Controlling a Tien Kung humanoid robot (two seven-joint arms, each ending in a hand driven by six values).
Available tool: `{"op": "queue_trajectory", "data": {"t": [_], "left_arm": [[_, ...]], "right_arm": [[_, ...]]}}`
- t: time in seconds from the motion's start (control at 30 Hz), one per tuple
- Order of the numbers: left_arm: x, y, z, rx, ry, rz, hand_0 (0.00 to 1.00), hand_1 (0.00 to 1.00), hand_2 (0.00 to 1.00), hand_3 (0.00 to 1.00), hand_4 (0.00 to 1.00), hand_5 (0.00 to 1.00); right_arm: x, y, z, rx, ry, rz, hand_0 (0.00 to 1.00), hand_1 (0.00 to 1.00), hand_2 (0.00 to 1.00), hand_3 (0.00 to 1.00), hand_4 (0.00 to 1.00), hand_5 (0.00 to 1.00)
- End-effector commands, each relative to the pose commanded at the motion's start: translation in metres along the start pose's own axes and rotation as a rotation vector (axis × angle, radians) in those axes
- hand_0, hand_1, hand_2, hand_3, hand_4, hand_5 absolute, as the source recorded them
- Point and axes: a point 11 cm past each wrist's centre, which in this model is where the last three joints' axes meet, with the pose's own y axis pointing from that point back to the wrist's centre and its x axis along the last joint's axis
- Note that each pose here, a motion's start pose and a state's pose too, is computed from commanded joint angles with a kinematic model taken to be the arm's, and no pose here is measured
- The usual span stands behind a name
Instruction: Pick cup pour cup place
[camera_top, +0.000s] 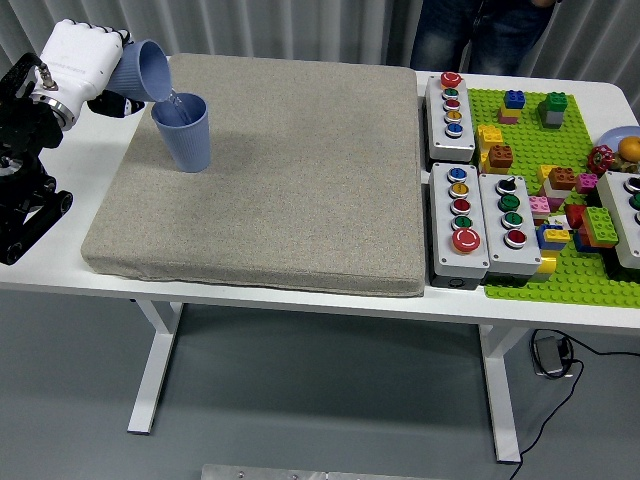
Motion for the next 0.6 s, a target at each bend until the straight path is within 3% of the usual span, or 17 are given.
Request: {"op": "queue_trajectory", "data": {"t": [0.6], "left_arm": [[0.011,-0.003,0.002,-0.017,-0.068,0.039,0.479,0.507,0.503,0.531,0.713,0.102]], "right_arm": [[-0.001,0.001,-0.003,0.003,-0.004,-0.001,0.675,0.604,0.585,0.592,0.002,0.131]]}}
